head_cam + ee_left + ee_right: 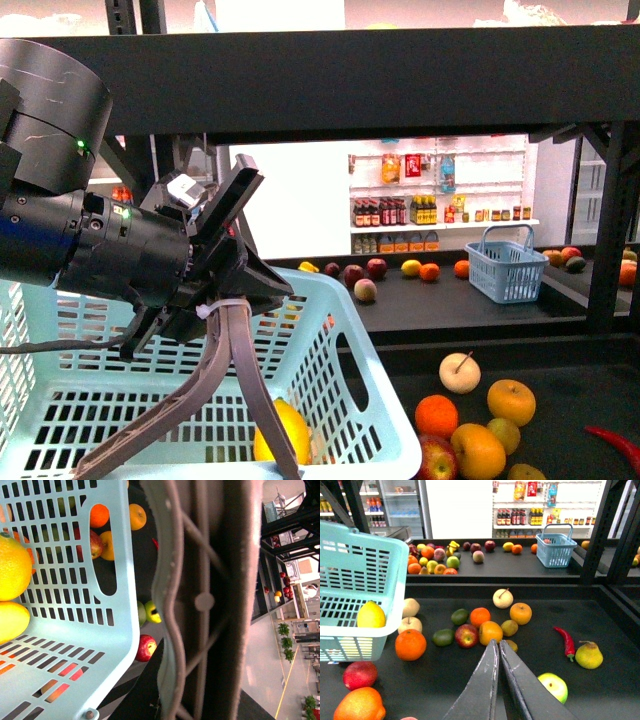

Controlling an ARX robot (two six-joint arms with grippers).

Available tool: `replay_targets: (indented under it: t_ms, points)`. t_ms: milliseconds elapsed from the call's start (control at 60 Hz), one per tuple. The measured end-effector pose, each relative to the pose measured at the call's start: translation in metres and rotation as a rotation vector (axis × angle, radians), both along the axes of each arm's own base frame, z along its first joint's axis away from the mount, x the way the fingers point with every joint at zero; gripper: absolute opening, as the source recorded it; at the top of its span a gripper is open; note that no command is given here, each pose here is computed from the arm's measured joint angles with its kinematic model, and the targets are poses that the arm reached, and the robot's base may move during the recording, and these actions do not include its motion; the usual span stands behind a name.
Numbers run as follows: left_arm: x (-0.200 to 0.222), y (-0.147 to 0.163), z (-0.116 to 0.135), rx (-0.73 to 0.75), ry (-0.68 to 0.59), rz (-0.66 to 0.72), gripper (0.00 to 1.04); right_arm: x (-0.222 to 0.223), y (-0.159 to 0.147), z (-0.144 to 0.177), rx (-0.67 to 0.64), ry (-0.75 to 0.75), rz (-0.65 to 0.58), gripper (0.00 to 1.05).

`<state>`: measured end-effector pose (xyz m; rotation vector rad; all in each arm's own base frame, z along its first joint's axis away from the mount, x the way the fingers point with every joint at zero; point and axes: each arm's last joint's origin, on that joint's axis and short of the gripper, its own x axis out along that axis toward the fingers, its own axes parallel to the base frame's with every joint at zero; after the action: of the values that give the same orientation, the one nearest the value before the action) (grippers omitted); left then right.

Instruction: Pick lemon from shelf

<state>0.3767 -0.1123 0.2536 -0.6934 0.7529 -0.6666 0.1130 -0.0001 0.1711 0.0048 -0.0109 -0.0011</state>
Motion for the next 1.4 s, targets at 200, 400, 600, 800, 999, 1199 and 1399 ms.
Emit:
replay_targets:
  t_ms: [200, 400, 600, 800, 999, 1199, 1399]
  points:
    - [0.0, 0.0, 0.0, -0.001, 0.001, -0.001, 0.13, -0.004, 0.0, 0.0, 0.0, -0.004, 0.0, 0.07]
    - [0.0, 0.0, 0.0, -0.002, 0.001, -0.002, 0.13, -0.014, 0.0, -0.005, 0.0, 0.026, 0.0, 0.07]
    - [0.0, 0.0, 0.0, 0.0, -0.001, -0.003, 0.13, -0.016, 0.0, -0.003, -0.001, 0.0, 0.0, 0.07]
    - [0.0, 0.0, 0.0, -0.001, 0.001, -0.003, 0.13, -0.016, 0.0, -0.003, -0.003, 0.0, 0.0, 0.08]
    - [0.0, 0.0, 0.0, -0.002, 0.001, -0.002, 0.13, -0.016, 0.0, -0.003, -0.002, 0.0, 0.0, 0.41]
    - [0.0, 0.0, 0.0, -0.001, 0.002, -0.002, 0.13, -0.016, 0.0, -0.003, -0.002, 0.0, 0.0, 0.77]
    - [0.0, 0.0, 0.0, -0.002, 0.002, -0.001, 0.13, -0.016, 0.0, -0.003, -0.002, 0.0, 0.0, 1.03]
